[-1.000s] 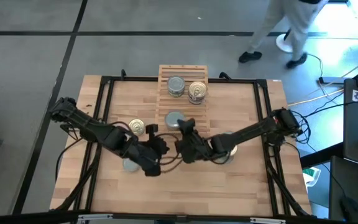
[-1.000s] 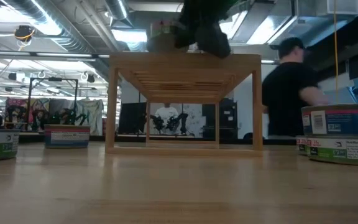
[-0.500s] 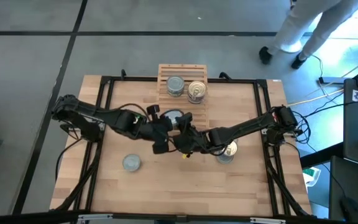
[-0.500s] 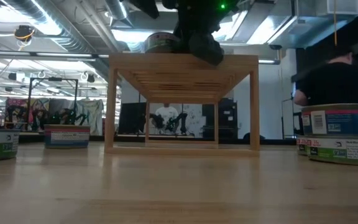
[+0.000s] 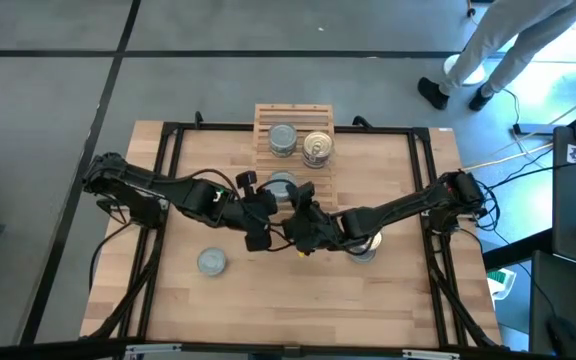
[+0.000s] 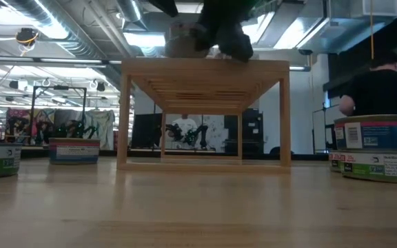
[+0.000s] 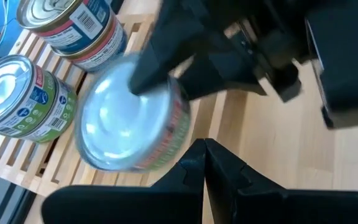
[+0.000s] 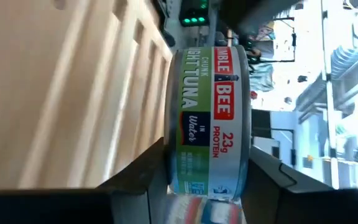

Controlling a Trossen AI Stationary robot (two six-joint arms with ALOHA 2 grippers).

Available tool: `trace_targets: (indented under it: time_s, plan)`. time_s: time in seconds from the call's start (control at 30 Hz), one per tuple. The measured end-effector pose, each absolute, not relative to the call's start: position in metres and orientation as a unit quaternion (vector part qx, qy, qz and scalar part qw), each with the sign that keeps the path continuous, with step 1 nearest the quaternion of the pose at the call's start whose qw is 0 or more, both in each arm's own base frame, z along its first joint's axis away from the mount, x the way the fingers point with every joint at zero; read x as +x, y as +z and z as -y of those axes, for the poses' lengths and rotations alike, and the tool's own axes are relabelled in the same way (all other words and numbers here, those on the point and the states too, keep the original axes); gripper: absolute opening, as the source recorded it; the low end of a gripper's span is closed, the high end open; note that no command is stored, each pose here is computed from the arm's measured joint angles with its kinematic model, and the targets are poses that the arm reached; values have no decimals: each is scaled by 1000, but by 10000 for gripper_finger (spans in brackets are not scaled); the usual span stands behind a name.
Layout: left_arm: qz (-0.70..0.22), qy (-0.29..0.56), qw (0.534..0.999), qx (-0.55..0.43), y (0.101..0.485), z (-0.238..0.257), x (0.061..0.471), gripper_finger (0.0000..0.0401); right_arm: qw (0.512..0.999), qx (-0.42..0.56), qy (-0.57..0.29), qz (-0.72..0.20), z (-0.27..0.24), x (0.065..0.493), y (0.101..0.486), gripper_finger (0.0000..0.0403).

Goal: Stack canned seafood by type on shelf
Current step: Put the green tuna can on the shelf aligned with other green tuna can

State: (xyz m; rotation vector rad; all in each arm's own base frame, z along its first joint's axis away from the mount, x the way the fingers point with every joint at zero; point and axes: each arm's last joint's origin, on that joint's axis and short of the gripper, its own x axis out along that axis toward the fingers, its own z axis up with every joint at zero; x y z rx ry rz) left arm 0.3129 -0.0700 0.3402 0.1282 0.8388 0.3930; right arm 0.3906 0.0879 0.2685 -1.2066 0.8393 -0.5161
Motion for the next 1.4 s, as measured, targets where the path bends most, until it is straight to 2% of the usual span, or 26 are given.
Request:
trace_targets:
  time_s: [0.33,0.67,0.93,1.4]
  plan:
    - [-400,197,893,58,341,63,315,5,709,-539,-241,-385,-68,391,277,150]
    - [-397,233,886,55,343,30,322,5,716,-522,-233,-401,-39,396,275,150]
    - [-405,243,881,41,341,8,325,5,722,-523,-217,-398,-40,396,276,150]
    - [-410,236,880,26,340,1,326,5,709,-537,-210,-405,-36,397,276,158]
